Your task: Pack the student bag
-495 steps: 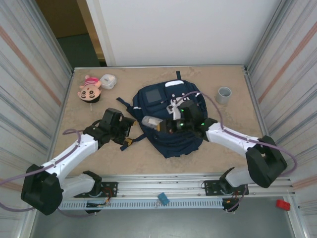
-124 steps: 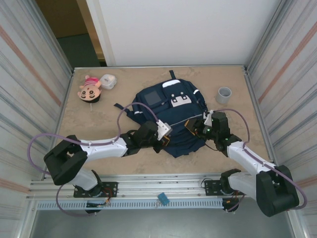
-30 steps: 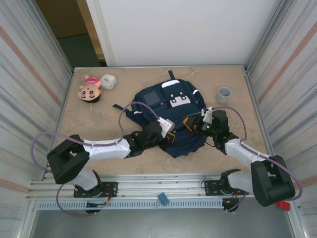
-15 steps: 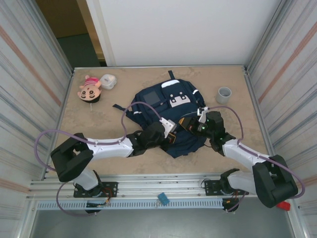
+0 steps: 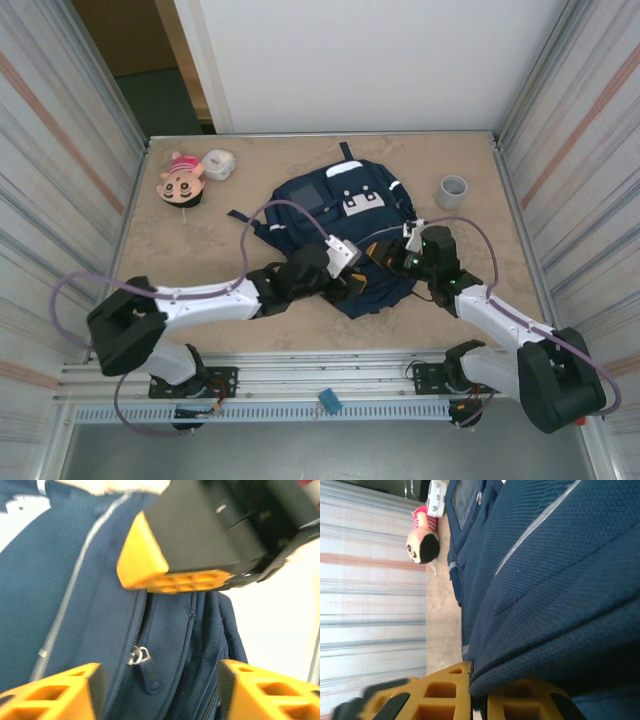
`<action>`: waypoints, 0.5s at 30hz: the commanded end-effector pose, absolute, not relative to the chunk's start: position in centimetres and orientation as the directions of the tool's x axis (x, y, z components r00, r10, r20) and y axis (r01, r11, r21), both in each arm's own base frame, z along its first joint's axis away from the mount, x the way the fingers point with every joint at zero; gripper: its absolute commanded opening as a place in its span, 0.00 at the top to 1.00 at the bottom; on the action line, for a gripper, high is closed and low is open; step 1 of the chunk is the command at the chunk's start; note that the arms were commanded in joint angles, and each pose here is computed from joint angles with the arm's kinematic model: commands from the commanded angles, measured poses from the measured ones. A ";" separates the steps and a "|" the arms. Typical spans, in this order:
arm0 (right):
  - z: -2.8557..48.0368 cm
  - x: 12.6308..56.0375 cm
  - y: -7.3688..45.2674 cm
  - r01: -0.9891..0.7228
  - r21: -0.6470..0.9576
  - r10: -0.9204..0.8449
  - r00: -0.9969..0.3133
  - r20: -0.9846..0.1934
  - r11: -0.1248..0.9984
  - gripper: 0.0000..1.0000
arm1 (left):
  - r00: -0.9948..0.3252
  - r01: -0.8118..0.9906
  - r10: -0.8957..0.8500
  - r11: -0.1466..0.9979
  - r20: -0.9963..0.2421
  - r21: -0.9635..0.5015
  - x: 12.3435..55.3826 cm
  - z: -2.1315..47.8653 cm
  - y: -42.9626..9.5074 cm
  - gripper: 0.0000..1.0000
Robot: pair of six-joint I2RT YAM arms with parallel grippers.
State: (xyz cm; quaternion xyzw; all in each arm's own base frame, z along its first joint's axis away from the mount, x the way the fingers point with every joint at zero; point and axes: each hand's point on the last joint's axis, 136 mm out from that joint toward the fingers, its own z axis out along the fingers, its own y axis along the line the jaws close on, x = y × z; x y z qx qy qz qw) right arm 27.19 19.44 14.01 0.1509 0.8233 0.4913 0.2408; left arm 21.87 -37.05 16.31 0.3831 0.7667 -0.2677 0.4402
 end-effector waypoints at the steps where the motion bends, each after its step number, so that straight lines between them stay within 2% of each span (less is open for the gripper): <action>1: 15.7 26.6 19.4 -0.057 0.880 0.436 -0.852 -0.289 0.471 1.00 | -0.072 0.887 0.485 0.431 -0.872 0.167 20.8 18.2 -35.0 0.29; 3: 16.0 26.6 19.1 -0.061 0.879 0.437 -0.850 -0.294 0.472 0.99 | 0.010 0.914 0.554 0.332 -0.833 0.232 19.8 17.7 -33.7 0.27; 10: 16.3 26.6 18.7 -0.065 0.878 0.442 -0.845 -0.301 0.474 0.99 | 0.162 0.931 0.627 0.158 -0.762 0.328 20.6 16.2 -30.2 0.29; 15: 16.4 26.6 18.8 -0.065 0.880 0.440 -0.847 -0.298 0.471 0.99 | 0.309 0.903 0.674 0.013 -0.670 0.430 21.6 14.1 -30.2 0.29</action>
